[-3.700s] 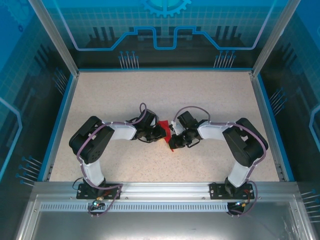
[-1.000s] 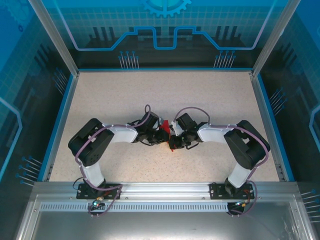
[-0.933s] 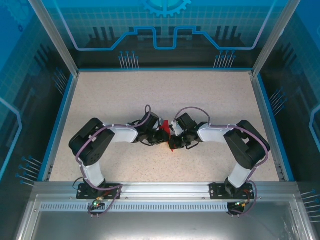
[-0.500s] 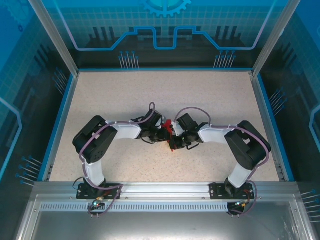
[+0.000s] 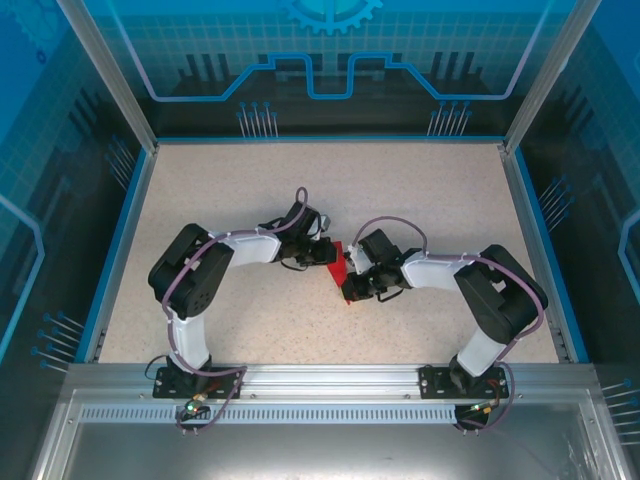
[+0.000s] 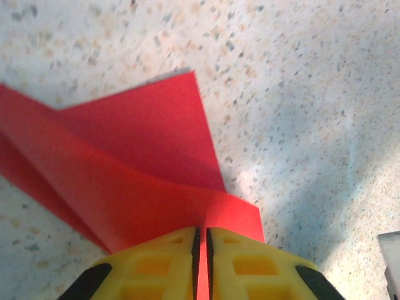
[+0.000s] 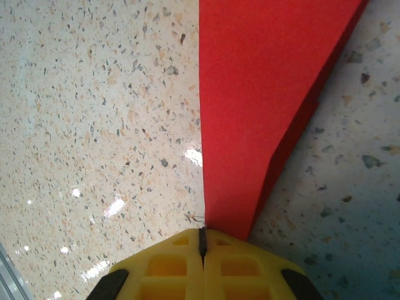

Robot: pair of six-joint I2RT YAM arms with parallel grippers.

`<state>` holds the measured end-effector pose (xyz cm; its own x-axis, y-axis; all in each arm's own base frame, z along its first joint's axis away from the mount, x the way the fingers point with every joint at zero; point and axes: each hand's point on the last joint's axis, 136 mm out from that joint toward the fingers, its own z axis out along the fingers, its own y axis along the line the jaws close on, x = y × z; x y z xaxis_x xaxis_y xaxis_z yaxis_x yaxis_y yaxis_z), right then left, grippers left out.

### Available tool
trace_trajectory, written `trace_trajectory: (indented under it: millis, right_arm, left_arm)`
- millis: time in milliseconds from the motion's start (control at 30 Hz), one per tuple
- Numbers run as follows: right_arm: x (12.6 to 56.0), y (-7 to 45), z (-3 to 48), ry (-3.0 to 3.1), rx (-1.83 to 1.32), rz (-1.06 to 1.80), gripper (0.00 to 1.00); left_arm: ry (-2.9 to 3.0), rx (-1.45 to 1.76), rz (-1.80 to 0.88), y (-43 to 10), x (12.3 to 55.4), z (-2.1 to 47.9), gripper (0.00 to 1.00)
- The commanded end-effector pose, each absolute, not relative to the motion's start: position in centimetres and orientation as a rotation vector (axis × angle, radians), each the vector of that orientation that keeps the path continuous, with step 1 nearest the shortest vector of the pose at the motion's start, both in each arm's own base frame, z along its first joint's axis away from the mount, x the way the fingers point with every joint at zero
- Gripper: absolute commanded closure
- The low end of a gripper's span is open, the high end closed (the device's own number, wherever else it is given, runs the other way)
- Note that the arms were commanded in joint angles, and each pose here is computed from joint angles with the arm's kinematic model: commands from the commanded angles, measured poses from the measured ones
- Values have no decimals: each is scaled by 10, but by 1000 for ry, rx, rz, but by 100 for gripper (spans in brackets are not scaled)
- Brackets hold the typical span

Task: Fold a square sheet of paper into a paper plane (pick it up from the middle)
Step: Fold the wing for the fifth time at the center of the table.

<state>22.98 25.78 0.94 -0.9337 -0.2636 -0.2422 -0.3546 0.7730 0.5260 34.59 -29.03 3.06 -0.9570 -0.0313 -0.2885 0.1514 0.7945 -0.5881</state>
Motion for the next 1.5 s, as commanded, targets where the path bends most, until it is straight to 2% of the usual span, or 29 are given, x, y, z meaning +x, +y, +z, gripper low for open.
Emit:
trace_trajectory:
  millis: [0, 867, 1133, 1467]
  right_arm:
    - [181, 212, -32, 3096, -448, 677, 97]
    - [174, 211, -35, 3139, -420, 698, 97]
    - [171, 207, -35, 3149, -419, 678, 97]
    - [171, 205, -36, 3154, -412, 658, 97]
  left_arm:
    - [2669, 189, -925, -292, 350, 40, 86]
    - [2658, 190, -857, -282, 381, 11, 86]
    - [2682, 117, -780, -261, 395, 0, 86]
    - [2659, -37, -678, -224, 434, 0, 86]
